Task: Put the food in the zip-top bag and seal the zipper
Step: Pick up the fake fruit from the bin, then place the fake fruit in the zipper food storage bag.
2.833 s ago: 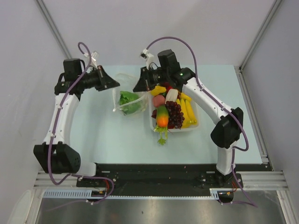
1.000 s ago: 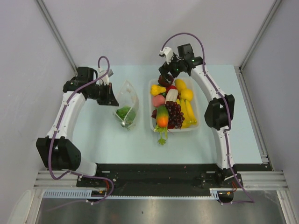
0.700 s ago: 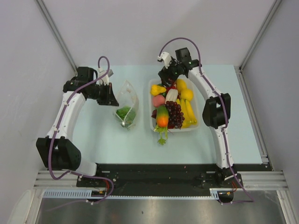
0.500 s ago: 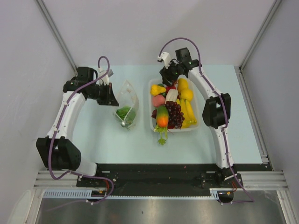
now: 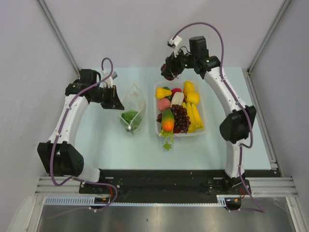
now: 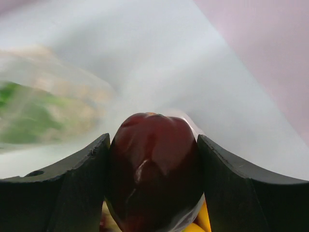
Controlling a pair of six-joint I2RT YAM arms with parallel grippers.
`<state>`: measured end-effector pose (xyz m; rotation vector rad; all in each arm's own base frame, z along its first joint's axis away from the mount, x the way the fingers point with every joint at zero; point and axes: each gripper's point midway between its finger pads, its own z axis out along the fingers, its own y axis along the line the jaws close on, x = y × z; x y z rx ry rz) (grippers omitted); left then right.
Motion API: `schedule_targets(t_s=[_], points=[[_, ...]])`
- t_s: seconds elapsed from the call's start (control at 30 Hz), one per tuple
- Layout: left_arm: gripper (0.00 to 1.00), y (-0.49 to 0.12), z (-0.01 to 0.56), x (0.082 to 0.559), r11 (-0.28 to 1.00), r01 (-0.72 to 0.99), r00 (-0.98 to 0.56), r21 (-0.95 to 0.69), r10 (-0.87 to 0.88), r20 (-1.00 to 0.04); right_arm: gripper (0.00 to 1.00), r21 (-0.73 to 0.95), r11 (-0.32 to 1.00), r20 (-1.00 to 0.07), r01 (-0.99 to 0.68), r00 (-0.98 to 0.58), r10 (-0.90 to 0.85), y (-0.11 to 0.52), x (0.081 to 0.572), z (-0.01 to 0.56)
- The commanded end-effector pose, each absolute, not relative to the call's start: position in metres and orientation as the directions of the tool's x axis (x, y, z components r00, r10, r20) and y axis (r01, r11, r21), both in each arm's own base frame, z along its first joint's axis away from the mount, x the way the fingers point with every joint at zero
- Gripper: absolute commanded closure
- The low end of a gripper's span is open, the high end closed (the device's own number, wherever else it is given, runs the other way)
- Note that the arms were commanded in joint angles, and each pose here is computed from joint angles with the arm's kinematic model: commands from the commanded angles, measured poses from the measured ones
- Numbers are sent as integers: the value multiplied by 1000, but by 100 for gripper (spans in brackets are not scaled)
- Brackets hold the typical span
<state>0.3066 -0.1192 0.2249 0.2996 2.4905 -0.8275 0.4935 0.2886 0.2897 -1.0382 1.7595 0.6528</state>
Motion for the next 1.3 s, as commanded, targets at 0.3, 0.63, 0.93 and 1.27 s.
schedule_targets(t_s=[0.3,0.63,0.93,1.27], points=[[100,-130,244,315,688,329,-876,-648,-35,-482,75,-65,-32,-996,-997,67,-59,442,295,384],[100,-122,245,318,677,310,-879,-667,-63,-472,77,-85,53,-990,-995,79,-118,471,333,311],[100,-118,245,324,653,277,-889,-705,-103,-446,61,-147,147,-981,-978,125,-149,477,365,282],[100,-117,245,325,637,274,-893,-720,-110,-437,0,-117,242,-986,-963,84,-141,473,381,299]])
